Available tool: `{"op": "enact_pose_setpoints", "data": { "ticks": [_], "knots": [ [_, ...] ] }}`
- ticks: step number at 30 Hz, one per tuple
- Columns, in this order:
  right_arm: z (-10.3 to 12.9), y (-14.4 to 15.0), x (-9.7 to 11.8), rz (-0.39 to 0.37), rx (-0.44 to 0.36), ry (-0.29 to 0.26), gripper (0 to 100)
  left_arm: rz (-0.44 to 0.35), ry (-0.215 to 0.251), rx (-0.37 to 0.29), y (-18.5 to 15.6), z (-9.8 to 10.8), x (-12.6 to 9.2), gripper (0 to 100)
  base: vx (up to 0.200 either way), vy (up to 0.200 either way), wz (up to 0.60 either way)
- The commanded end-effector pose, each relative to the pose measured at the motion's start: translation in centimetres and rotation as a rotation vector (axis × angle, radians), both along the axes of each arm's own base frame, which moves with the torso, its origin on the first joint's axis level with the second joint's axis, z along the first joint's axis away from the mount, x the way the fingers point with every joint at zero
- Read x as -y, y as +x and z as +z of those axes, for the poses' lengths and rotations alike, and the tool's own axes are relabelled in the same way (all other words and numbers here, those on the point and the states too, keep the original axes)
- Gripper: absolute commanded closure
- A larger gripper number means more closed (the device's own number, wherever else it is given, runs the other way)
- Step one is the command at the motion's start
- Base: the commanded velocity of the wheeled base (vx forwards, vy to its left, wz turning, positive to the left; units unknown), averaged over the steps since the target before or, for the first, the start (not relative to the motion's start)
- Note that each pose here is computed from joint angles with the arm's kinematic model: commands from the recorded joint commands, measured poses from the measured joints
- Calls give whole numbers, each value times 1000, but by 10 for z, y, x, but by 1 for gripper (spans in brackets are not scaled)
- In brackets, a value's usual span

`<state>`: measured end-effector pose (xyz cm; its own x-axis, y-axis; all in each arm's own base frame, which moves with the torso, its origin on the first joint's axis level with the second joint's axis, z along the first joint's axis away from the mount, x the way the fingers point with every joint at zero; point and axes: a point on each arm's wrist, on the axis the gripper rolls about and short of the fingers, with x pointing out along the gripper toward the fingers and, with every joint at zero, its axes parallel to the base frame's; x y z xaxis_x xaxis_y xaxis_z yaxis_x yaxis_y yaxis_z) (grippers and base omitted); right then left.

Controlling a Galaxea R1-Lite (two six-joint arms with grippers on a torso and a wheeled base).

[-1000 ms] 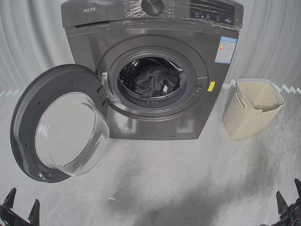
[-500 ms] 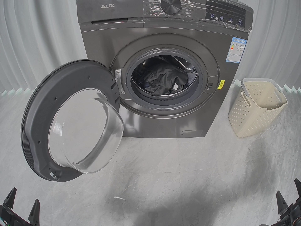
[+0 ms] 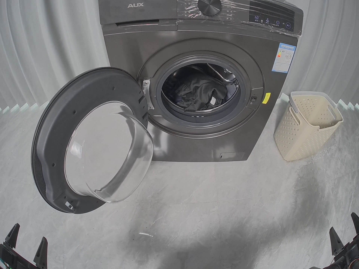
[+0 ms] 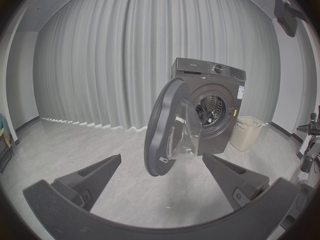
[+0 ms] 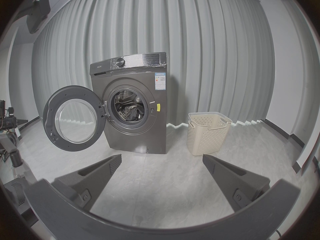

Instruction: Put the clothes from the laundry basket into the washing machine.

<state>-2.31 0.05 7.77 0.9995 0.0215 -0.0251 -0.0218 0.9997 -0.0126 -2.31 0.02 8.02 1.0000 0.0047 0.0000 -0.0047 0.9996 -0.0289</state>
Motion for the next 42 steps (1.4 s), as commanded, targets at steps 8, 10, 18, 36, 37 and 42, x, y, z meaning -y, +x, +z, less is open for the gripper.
{"op": "enact_pose_setpoints", "data": {
  "ticks": [8, 10, 18, 36, 37, 42],
  "knots": [
    [-2, 0, 0, -2, -6, -1, 0, -2, 17, -2, 0, -5, 0, 0, 0, 75, 0],
    [-2, 0, 0, -2, -6, -1, 0, -2, 21, -3, 0, -5, 0, 0, 0, 0, 0],
    [-2, 0, 0, -3, -6, -1, 0, 0, 55, 1, 0, -5, 0, 0, 0, 0, 0],
    [-2, 0, 0, -2, -6, 1, 0, -324, 10, -123, 77, 112, 12, 0, 0, 0, 0],
    [-2, 0, 0, -2, -4, 1, 0, -326, 9, -124, 79, 112, 12, 0, 0, 0, 0],
    [-2, 0, 0, -2, -6, 1, 0, -339, 8, -146, 110, 116, 16, 0, 0, 0, 0]
  ]
}}
